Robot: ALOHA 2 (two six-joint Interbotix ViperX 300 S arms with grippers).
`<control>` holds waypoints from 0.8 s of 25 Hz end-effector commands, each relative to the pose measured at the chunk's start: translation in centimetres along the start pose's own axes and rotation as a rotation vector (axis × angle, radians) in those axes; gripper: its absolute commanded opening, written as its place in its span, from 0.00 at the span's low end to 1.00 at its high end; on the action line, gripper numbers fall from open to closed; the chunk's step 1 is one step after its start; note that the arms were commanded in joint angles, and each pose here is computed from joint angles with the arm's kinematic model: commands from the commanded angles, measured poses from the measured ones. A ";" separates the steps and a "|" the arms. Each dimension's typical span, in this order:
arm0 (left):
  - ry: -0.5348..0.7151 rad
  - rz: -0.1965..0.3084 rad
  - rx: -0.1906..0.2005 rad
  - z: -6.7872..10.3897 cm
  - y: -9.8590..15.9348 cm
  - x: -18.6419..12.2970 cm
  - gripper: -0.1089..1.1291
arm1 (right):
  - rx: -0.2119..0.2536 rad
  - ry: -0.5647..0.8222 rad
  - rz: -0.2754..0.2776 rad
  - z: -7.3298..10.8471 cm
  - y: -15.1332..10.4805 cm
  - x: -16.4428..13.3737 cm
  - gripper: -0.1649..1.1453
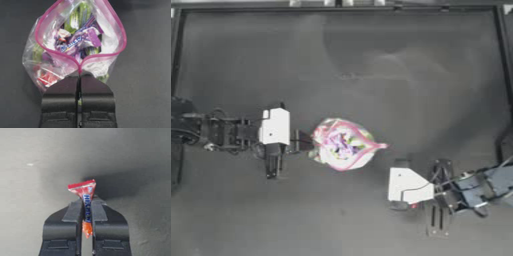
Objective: Put candy in bag
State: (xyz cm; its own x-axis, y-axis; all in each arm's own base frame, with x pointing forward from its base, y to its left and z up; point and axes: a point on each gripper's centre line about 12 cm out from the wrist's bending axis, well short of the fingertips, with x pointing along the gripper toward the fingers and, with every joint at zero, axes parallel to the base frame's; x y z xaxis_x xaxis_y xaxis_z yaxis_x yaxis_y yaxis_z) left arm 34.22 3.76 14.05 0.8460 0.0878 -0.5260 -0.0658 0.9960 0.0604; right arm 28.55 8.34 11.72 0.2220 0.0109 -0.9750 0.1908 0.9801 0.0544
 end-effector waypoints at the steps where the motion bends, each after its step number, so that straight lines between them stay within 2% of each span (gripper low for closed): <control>1: -0.041 0.002 0.005 1.3 0.1 -0.2 0.12 | 0.002 -0.116 0.036 1.6 0.1 -3.1 0.39; 9: -0.047 0.003 0.005 1.4 0.1 -0.2 0.12 | 0.005 -0.332 0.021 4.5 -2.4 -8.1 0.39; 20: -0.049 0.003 0.006 1.4 0.1 -0.2 0.12 | -0.029 -0.528 -0.106 9.6 -6.7 -11.5 0.39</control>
State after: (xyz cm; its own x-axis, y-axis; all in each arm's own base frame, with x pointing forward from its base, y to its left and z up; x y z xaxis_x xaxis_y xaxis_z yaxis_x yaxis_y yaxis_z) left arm 34.25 3.76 14.10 0.8484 0.0875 -0.5220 -0.0640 0.9960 0.0628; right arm 33.21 0.24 22.85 0.6076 -0.1729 -0.7751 0.2115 0.9760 -0.0520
